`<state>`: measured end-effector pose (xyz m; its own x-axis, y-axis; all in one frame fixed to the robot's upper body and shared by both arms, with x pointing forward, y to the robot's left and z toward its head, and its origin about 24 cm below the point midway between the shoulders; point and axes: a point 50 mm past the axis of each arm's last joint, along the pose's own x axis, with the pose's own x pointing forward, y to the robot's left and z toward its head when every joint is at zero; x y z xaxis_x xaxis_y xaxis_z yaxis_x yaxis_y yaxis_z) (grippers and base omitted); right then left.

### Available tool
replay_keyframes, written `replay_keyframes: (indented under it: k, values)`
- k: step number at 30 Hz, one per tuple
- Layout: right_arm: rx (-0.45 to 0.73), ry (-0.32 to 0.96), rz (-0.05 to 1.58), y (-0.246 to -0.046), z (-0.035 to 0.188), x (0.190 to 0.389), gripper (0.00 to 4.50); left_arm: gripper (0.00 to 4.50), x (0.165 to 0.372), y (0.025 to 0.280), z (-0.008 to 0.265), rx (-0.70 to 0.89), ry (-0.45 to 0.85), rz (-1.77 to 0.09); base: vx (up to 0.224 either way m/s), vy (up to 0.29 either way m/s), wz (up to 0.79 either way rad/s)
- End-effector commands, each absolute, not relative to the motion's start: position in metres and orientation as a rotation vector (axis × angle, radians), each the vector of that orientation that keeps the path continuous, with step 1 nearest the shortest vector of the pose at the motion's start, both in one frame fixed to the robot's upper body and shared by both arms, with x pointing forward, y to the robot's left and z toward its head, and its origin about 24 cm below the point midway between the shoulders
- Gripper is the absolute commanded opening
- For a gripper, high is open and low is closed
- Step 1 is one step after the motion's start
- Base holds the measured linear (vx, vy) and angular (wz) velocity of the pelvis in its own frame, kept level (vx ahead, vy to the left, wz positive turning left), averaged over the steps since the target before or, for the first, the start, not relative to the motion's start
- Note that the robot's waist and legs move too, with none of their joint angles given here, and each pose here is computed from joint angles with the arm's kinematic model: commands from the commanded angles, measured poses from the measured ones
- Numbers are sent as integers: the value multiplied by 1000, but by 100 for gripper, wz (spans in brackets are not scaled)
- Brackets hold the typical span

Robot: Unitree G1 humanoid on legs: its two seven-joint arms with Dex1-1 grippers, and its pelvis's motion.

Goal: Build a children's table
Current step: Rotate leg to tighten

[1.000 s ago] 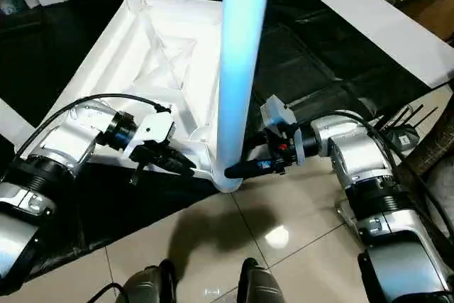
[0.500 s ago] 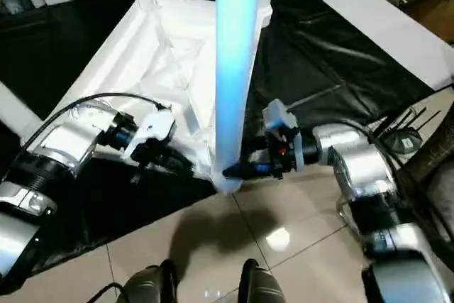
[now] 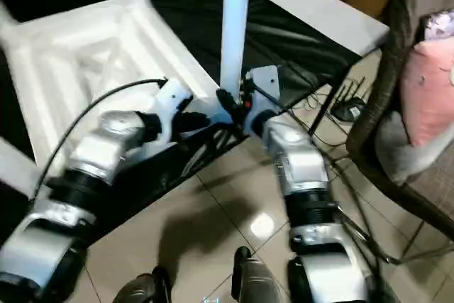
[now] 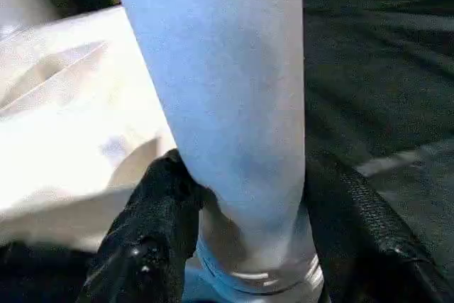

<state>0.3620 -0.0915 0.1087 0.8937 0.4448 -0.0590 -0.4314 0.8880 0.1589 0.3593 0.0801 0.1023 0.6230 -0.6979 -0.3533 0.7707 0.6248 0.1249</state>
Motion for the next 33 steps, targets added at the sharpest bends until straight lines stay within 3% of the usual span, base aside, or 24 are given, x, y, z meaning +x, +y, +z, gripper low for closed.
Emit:
replay_keyframes:
  k: [1,11,19,21,23,28,31,33]
  values:
    - [200,142,518,-61,99,358,270,0,354,57,110,286,228,-894,0,0,0]
    - [63,17,660,-82,107,349,362,0,351,76,102,362,242,-940,12,-4,1]
    - [-14,-25,834,-131,119,319,422,0,356,105,100,436,245,-1003,14,-6,1]
    - [-8,-19,876,-145,123,301,444,0,365,121,105,477,239,-946,0,0,0]
    - [-8,-19,876,-145,123,301,444,0,365,121,105,477,239,-946,0,0,0]
    - [34,-1,816,-156,120,274,444,0,376,144,124,525,225,-848,0,0,0]
    - [63,6,784,-156,119,267,444,0,377,153,130,496,226,-838,0,0,0]
    - [82,20,747,-157,118,264,450,43,377,158,134,485,206,-826,0,0,0]
